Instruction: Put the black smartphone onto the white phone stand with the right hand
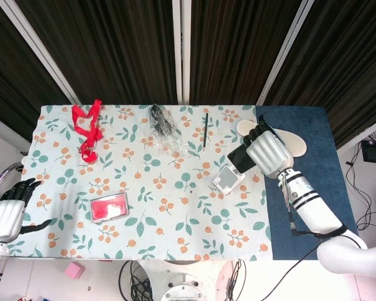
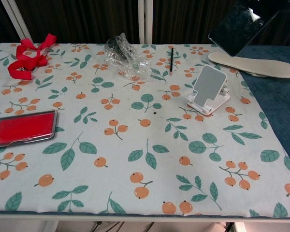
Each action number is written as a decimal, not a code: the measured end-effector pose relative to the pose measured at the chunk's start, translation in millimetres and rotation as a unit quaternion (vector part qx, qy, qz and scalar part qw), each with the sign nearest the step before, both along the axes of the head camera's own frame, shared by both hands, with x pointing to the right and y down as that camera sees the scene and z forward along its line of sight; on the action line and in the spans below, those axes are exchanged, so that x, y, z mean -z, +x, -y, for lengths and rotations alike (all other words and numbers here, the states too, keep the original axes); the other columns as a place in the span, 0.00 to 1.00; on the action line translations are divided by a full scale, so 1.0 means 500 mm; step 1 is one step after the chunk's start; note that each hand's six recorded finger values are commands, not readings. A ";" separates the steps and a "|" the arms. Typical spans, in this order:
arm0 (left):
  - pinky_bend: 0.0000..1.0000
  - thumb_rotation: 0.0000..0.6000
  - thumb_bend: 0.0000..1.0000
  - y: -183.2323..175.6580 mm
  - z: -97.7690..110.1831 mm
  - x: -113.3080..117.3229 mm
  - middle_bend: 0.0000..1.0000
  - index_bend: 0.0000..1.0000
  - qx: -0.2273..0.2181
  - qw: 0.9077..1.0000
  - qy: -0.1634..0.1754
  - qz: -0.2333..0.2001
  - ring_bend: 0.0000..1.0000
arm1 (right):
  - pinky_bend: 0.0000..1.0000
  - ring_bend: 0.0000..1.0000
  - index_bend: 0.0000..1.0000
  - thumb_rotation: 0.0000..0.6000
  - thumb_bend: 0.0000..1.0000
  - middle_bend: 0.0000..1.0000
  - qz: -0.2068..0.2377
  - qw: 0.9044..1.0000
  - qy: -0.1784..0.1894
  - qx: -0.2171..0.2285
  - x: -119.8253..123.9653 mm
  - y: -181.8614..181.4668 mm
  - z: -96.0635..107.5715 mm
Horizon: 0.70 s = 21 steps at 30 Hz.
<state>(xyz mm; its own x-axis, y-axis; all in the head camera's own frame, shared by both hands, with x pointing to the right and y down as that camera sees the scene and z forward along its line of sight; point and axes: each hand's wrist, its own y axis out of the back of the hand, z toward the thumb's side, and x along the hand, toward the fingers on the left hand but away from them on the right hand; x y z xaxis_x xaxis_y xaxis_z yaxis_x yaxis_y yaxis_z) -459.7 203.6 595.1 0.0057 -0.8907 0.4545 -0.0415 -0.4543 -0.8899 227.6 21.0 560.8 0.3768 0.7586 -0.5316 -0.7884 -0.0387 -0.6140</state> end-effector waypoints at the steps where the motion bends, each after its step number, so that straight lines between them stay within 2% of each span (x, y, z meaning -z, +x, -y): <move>1: 0.25 0.81 0.00 0.000 -0.001 -0.001 0.11 0.13 0.001 1.000 -0.001 -0.001 0.10 | 0.16 0.47 0.56 1.00 0.35 0.44 -0.010 1.000 -0.001 0.008 0.000 -0.011 0.002; 5: 0.25 0.81 0.00 -0.001 -0.003 -0.006 0.11 0.13 0.003 1.000 -0.004 -0.002 0.10 | 0.17 0.47 0.55 1.00 0.35 0.44 -0.050 0.998 -0.005 0.040 -0.005 -0.053 0.000; 11: 0.25 0.81 0.00 -0.005 -0.002 -0.005 0.11 0.13 0.004 1.000 0.000 -0.004 0.10 | 0.17 0.47 0.55 1.00 0.35 0.44 -0.097 0.993 -0.018 0.068 -0.021 -0.093 -0.028; 15: 0.25 0.81 0.00 -0.007 -0.002 -0.002 0.11 0.13 0.005 1.000 0.006 -0.006 0.11 | 0.19 0.47 0.55 1.00 0.31 0.44 -0.107 0.992 -0.022 0.057 -0.034 -0.104 -0.047; 21: 0.25 0.80 0.00 -0.012 -0.008 -0.004 0.11 0.13 0.006 1.000 0.006 -0.007 0.10 | 0.18 0.47 0.55 1.00 0.31 0.44 -0.125 0.991 -0.011 0.049 -0.055 -0.130 -0.081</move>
